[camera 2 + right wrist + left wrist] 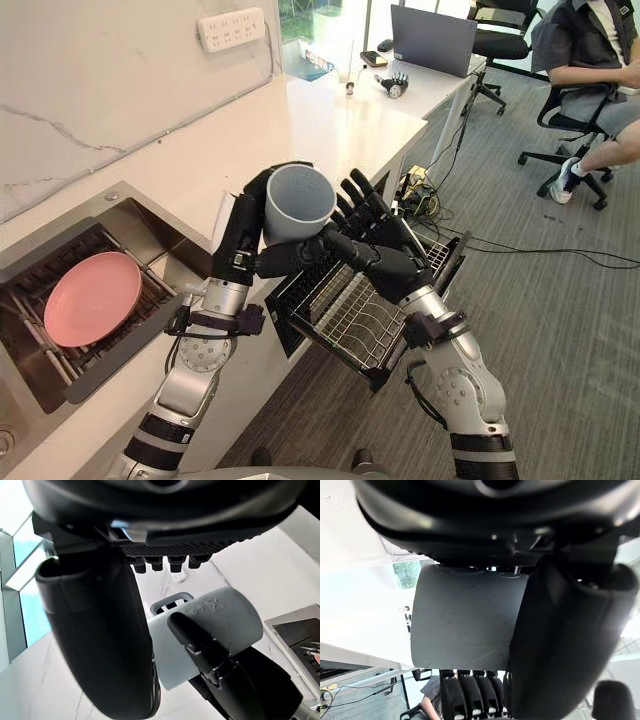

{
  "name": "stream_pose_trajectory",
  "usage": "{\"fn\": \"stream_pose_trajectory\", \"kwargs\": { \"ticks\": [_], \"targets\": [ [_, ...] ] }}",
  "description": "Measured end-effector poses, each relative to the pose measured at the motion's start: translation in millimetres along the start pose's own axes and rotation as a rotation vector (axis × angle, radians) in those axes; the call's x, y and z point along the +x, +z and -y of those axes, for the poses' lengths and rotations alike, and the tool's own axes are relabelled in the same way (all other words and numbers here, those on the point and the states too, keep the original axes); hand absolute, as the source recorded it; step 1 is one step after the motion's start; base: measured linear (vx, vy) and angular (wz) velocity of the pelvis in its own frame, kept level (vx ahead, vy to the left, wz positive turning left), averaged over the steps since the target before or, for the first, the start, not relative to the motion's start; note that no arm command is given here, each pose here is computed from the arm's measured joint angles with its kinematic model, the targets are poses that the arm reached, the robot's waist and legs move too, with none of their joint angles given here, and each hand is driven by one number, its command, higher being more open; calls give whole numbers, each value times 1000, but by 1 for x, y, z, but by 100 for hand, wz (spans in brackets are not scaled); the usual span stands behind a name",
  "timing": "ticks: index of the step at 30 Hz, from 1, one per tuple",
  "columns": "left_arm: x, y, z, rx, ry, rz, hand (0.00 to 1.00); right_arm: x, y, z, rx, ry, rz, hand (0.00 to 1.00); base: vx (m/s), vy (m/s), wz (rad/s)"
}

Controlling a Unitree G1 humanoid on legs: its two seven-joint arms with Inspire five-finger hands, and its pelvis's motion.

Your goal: Walk over to the sink, pick up the cup, carry it to the dishwasher, place the cup inside the dishwasher, then close the dishwasher door

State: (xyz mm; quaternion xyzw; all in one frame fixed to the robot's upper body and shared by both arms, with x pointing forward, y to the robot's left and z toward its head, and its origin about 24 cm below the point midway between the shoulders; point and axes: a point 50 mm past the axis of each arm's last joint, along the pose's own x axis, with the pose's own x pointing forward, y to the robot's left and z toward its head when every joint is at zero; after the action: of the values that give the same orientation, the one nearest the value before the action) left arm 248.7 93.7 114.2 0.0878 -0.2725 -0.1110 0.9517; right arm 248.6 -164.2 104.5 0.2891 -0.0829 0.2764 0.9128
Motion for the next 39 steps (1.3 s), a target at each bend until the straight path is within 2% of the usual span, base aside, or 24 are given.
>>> {"fn": "stream_pose_trajectory", "kwargs": {
  "ticks": [9, 23, 24, 39],
  "targets": [
    [-2, 0, 13, -24, -91, -10, 0, 3, -7, -2, -4, 20, -51, 100, -23, 2, 2],
    [-5, -13, 14, -4, -106, -103, 0, 10, -16, 10, -252, -110, -178, 100, -13, -3, 0],
    [-6, -13, 14, -4, -106, -106, 0, 11, -16, 9, -258, -116, -178, 0, 0, 0, 0],
    [-3, -13, 15, -39, -40, -126, 0, 25, -27, -5, -243, -211, -83, 0, 0, 0, 0]
  ]
}}
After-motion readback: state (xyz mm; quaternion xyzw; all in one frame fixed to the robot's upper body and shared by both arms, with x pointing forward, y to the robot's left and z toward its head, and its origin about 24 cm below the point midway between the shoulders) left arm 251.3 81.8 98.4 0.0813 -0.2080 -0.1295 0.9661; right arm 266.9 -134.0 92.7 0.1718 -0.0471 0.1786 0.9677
